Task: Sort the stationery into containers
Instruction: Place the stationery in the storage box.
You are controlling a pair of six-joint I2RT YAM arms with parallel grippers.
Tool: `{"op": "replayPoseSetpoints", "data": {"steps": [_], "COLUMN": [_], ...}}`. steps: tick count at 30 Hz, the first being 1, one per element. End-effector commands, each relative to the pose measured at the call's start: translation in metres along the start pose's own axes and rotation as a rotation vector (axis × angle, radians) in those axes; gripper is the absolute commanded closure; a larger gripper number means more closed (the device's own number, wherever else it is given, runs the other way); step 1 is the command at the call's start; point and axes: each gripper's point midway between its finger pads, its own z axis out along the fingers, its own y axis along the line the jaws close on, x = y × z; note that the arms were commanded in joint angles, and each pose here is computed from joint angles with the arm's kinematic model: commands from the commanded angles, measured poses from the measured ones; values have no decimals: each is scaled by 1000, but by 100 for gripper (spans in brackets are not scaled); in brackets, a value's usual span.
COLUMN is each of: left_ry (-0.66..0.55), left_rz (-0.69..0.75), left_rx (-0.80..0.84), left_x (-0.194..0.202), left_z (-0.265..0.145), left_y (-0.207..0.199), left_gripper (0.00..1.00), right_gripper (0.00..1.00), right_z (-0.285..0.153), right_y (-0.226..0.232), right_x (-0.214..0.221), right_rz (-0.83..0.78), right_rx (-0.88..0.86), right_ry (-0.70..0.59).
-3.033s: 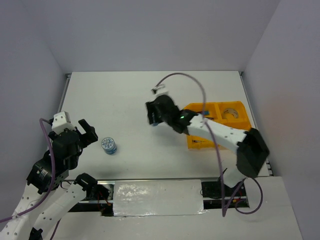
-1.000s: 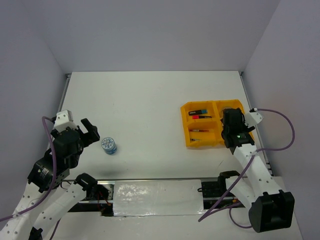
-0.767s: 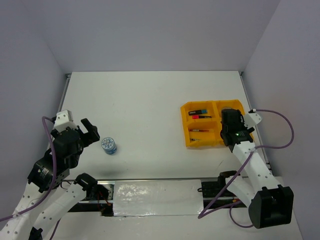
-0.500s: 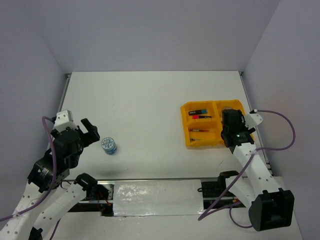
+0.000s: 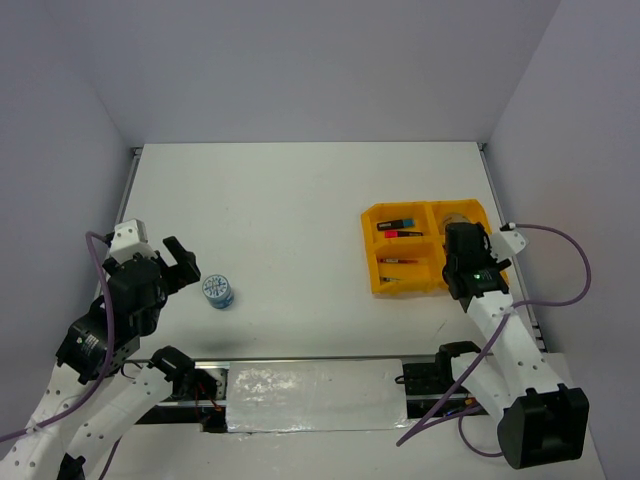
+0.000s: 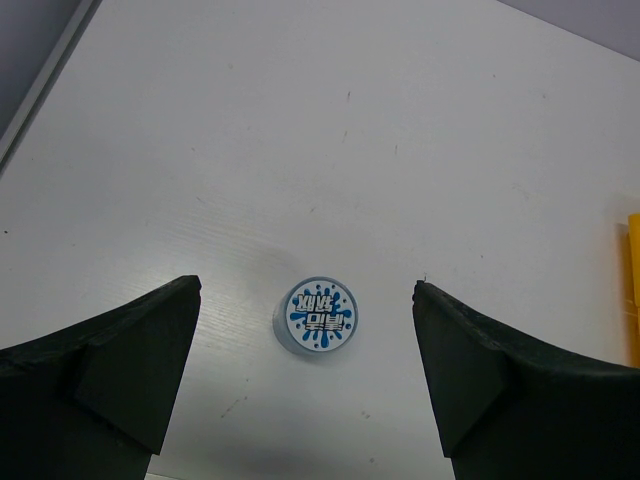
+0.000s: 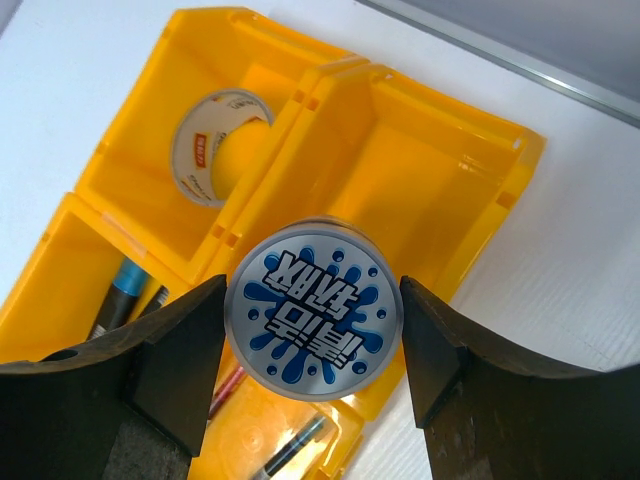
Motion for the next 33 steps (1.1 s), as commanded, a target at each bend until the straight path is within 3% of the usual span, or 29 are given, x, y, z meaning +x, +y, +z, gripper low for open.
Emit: {"op": "replayPoseSetpoints", "data": {"steps": [1,25,33], "left_ry": [-24,-19,-19], "left_rz": [-5,-1,1], "left_rx": [12,11,7], "left_x": [-8,-7,-7], "left_z": [2,3,3], "left_y": [-5,-6,-5], "left_gripper": [1,1,1], "right_gripper": [100,100,100], "right_z": [-1,-13,1], "right_y": [2,9,22], "right_x": [-10,-16,-17], "right_rz": [49,87,65], "right_rx": [-5,-81,-72], "right_ry": [-51,-46,-62]}}
